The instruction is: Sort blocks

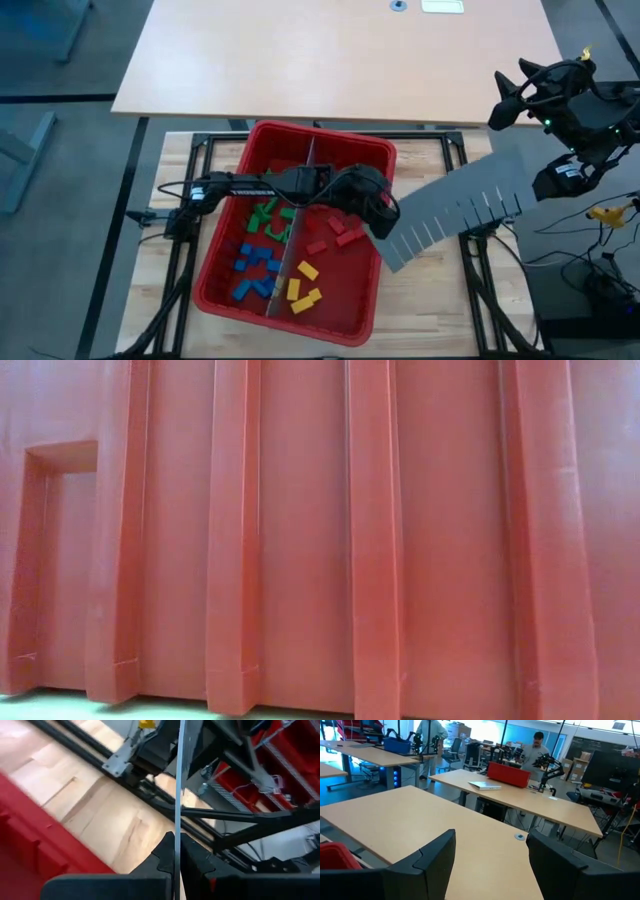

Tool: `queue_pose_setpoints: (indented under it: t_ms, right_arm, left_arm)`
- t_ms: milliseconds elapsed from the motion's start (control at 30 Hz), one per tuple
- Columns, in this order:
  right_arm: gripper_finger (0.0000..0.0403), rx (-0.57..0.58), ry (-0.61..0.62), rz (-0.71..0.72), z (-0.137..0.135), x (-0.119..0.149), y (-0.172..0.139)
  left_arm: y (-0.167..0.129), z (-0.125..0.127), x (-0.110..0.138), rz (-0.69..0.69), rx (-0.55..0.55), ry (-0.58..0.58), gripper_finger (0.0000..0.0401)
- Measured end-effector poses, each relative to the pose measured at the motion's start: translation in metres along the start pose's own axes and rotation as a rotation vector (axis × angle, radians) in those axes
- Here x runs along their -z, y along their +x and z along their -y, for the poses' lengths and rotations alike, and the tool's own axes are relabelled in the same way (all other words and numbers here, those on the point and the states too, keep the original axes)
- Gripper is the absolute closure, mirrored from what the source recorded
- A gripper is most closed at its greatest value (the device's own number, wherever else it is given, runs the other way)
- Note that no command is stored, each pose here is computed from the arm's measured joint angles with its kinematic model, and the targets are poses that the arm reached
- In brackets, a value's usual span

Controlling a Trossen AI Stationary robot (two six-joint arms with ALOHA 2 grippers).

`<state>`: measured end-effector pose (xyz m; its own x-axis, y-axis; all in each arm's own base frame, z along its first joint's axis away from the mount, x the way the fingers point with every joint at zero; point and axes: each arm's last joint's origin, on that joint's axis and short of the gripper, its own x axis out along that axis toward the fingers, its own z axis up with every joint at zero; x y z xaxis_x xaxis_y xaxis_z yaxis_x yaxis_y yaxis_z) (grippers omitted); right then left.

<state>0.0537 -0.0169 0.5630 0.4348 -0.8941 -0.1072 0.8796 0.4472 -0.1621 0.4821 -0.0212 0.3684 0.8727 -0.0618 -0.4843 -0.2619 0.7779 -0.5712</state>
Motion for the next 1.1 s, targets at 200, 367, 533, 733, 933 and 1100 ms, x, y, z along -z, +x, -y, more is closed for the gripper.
queue_pose_setpoints:
  t_ms: [200,367,533,733,933,1100]
  right_arm:
    - [0.0175,-0.002,-0.002,0.0,0.0,0.0,0.0]
    - [0.0175,-0.002,-0.004,-0.001,0.0,0.0,0.0]
    - [0.0183,-0.002,-0.026,-0.001,0.0,0.0,0.0]
    - [0.0182,-0.003,-0.027,-0.001,0.0,0.0,0.0]
    - [0.0176,-0.002,-0.029,-0.001,0.0,0.0,0.0]
    - [0.0182,-0.002,-0.028,-0.001,0.0,0.0,0.0]
  left_arm:
    - [-0.017,-0.01,0.0,-0.011,-0.183,-0.007,0.04]
    - [-0.016,-0.023,-0.003,-0.043,-0.229,-0.067,0.0399]
    - [-0.014,-0.018,-0.006,-0.039,-0.135,-0.073,0.0401]
    - [-0.011,-0.019,-0.008,-0.015,-0.124,-0.117,0.0401]
    - [-0.011,-0.017,-0.008,-0.021,-0.103,-0.083,0.0375]
    - [-0.01,-0.014,-0.009,-0.04,-0.048,-0.079,0.0313]
